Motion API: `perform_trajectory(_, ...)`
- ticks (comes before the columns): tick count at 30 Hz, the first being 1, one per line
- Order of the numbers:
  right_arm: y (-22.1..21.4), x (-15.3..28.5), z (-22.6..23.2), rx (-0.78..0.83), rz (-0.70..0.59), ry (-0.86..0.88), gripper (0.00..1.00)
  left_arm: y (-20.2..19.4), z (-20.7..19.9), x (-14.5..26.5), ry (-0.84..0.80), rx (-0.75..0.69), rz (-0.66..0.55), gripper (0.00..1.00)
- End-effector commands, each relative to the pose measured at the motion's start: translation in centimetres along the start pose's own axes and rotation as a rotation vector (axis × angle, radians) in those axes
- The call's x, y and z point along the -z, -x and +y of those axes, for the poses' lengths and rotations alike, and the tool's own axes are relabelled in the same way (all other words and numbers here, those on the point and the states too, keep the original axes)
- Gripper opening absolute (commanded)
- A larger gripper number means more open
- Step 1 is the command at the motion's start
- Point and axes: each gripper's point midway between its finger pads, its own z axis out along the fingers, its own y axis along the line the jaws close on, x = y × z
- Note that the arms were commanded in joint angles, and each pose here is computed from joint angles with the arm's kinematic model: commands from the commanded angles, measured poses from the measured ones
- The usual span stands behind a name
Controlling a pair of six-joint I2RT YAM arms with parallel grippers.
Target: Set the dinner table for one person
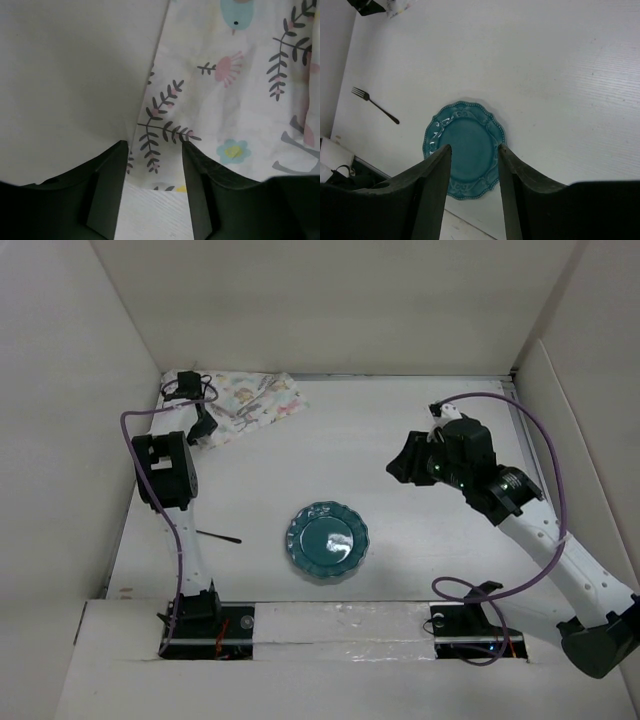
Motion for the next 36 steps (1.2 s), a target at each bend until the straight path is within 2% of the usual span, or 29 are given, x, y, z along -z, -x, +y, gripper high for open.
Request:
perform_trajectory(1, 3.4, 0.7, 2.1, 0.036, -0.097, 0.069, 0.48, -1.0, -0.1, 0.3, 0.04, -0.061, 0.019, 0.43)
perform_trajectory(2, 3.5, 0.7, 2.1, 0.036, -0.101, 0.072, 0.48, -1.9, -0.1, -0.2, 0.036, -0.065, 0.048, 0.4)
perform_trajectory(4, 3.9, 0.7, 2.2, 0.036, -0.11, 0.069, 0.48, -3.1, -0.5, -0.5, 0.022, -0.069, 0.077, 0.17)
perform_trajectory(6, 4.1, 0.7, 2.2, 0.036, -0.116, 0.064, 0.48, -4.5, -1.3, -0.2, -0.019, -0.081, 0.112, 0.0)
perform_trajectory(9, 4.7, 0.9, 2.0, 0.038, -0.137, 0.047, 0.48, -6.5, -3.8, 1.2, -0.073, -0.126, 0.116, 0.0)
perform_trajectory(13, 5.0, 0.7, 1.8, 0.042, -0.145, 0.03, 0.48, -10.5, -9.5, 5.0, -0.247, -0.175, 0.145, 0.0)
perform_trajectory(19, 4.7, -0.4, 0.7, 0.041, -0.124, -0.015, 0.54, -20.2, -18.7, 14.3, -0.555, -0.25, 0.284, 0.0)
perform_trajectory(20, 4.5, -0.6, 0.6, 0.041, -0.119, -0.018, 0.54, -19.9, -19.1, 14.9, -0.578, -0.247, 0.277, 0.0)
perform_trajectory(21, 4.3, -0.9, 0.4, 0.039, -0.111, -0.022, 0.55, -21.2, -20.3, 16.5, -0.614, -0.262, 0.286, 0.07)
perform_trajectory(23, 4.0, -1.5, -0.1, 0.031, -0.097, -0.037, 0.58, -21.3, -22.3, 19.6, -0.7, -0.287, 0.271, 0.24)
perform_trajectory(25, 3.3, -2.5, -0.6, 0.019, -0.072, -0.052, 0.59, -21.9, -23.1, 22.2, -0.748, -0.324, 0.279, 0.27)
perform_trajectory(27, 3.1, -3.4, -0.7, -0.01, -0.066, -0.055, 0.59, -20.5, -23.7, 25.2, -0.801, -0.343, 0.238, 0.4)
perform_trajectory(28, 2.9, -4.1, -1.3, -0.029, -0.06, -0.07, 0.53, -20.3, -23.7, 26.0, -0.805, -0.366, 0.218, 0.41)
perform_trajectory(29, 2.8, -5.2, -1.8, -0.05, -0.055, -0.084, 0.27, -18.6, -23.3, 26.9, -0.789, -0.359, 0.151, 0.41)
perform_trajectory(31, 2.1, -6.8, -2.5, -0.086, -0.036, -0.094, 0.02, -17.0, -22.1, 27.0, -0.736, -0.362, 0.064, 0.41)
perform_trajectory(33, 0.5, -10.2, -3.5, -0.105, 0.031, -0.121, 0.0, -14.7, -18.8, 24.6, -0.603, -0.371, -0.03, 0.38)
perform_trajectory(35, 0.3, -11.0, -3.7, -0.106, 0.04, -0.126, 0.0, -14.5, -17.4, 23.0, -0.536, -0.393, -0.049, 0.38)
perform_trajectory(36, -0.9, -12.8, -4.6, -0.117, 0.083, -0.156, 0.03, -14.2, -16.6, 22.2, -0.501, -0.404, -0.054, 0.39)
